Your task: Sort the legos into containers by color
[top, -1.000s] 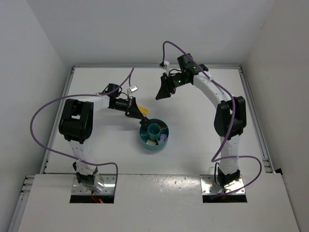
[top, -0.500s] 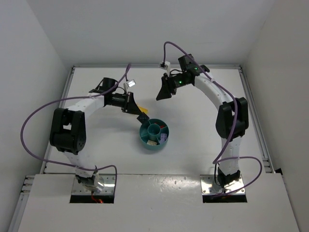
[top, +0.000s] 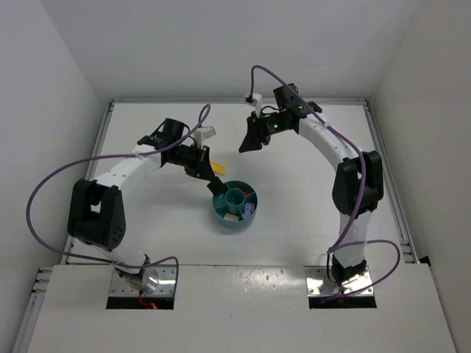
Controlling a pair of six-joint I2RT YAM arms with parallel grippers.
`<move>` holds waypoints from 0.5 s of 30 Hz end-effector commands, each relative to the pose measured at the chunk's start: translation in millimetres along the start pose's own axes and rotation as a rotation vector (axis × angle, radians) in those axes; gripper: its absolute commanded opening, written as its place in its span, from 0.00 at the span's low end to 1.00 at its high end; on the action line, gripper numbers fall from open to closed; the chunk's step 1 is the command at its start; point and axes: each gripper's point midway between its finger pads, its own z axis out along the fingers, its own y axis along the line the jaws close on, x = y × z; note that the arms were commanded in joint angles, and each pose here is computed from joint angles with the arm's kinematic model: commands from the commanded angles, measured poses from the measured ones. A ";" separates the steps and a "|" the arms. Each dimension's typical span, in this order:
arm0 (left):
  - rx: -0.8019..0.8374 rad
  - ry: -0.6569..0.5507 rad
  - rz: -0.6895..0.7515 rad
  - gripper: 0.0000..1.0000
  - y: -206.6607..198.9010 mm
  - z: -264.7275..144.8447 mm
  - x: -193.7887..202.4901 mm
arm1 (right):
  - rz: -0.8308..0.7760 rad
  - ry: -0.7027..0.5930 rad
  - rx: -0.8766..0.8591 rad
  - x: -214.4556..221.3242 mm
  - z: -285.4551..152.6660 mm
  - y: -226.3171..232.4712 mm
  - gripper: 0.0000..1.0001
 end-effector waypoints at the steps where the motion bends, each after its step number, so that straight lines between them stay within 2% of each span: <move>1: -0.070 -0.020 0.055 0.00 -11.6 -5.9 -4.6 | -0.072 -0.054 0.025 -25.0 -14.7 18.8 0.37; 2: -0.128 -0.028 0.046 0.00 -3.9 -8.8 -6.1 | -0.072 -0.054 0.025 -24.0 -16.0 21.1 0.37; 6: -0.183 -0.029 0.064 0.00 -4.2 -5.8 -7.7 | -0.074 -0.054 0.035 -22.0 -17.0 21.2 0.37; 15: -0.218 -0.002 0.077 0.00 -2.6 7.2 -5.4 | -0.088 -0.058 0.065 -24.3 -20.6 20.2 0.37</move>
